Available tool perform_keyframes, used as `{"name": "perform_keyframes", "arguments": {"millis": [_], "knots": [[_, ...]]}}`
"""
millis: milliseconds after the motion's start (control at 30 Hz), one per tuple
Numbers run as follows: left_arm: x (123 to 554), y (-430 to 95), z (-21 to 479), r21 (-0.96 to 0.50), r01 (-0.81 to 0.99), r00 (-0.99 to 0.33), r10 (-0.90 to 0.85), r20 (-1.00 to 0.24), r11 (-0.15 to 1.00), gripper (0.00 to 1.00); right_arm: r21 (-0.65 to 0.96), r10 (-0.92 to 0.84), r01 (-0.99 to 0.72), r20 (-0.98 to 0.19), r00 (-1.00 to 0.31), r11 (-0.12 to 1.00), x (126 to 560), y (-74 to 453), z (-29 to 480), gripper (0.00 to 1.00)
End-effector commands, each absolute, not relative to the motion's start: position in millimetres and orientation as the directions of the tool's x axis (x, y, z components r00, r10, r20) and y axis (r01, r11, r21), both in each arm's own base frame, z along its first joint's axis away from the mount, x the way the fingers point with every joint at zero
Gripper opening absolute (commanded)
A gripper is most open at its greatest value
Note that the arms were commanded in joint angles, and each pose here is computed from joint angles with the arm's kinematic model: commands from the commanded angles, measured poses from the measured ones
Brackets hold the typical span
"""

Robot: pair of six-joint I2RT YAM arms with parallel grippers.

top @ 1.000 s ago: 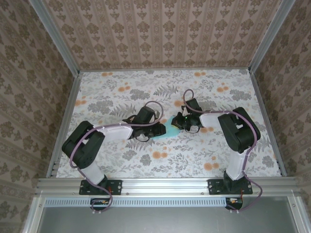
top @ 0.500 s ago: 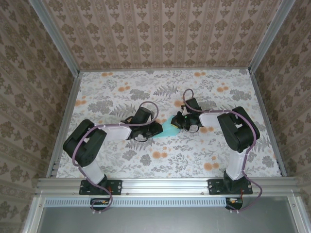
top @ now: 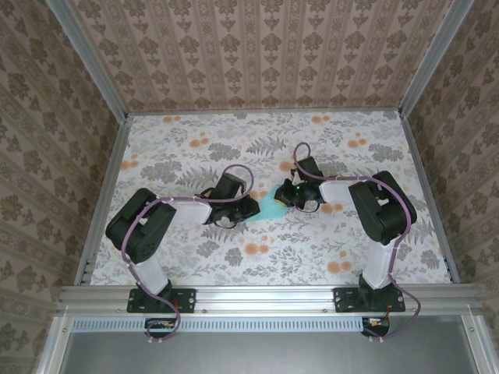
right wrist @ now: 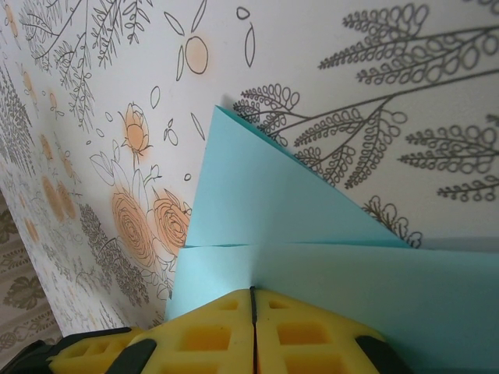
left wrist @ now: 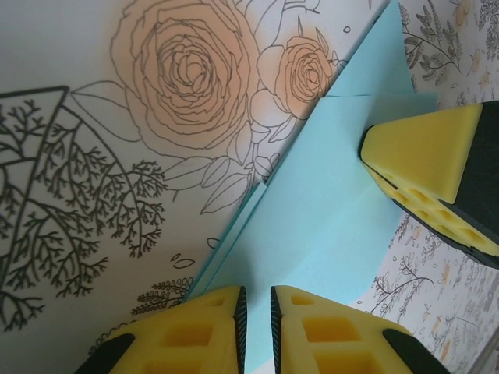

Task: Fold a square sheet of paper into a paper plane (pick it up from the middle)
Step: Fourth fold the wing at the center of the table.

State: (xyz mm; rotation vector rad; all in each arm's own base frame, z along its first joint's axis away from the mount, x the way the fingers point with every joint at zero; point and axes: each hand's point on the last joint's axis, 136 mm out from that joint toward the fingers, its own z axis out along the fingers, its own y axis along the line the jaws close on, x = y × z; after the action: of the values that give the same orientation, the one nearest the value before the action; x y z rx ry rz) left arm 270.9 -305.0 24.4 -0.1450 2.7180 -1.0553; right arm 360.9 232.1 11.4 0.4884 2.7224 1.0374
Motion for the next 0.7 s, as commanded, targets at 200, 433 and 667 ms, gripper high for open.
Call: {"name": "perform_keyframes", "arguments": {"millis": [200,433,667], "knots": [[253.4,-272.9,-7.6,-0.601,-0.093,-0.973,-0.200,-0.115,0.794,0.17,0.440,0.418,0.396,0.051,-0.907,0.806,320.0,190.3,-53.6,0.08],[232.6,-240.6,-31.6,-0.571,-0.163,-0.967,-0.245,-0.068,0.805,0.14,0.412,0.421,0.407,0.061,-0.905,0.815,313.6,183.7,-59.1,0.08],[217.7,-224.5,-36.4,-0.536,-0.198,-0.965,-0.258,-0.038,0.820,0.14,0.361,0.430,0.425,0.071,-0.900,0.830,308.1,175.3,-65.1,0.07]]}}
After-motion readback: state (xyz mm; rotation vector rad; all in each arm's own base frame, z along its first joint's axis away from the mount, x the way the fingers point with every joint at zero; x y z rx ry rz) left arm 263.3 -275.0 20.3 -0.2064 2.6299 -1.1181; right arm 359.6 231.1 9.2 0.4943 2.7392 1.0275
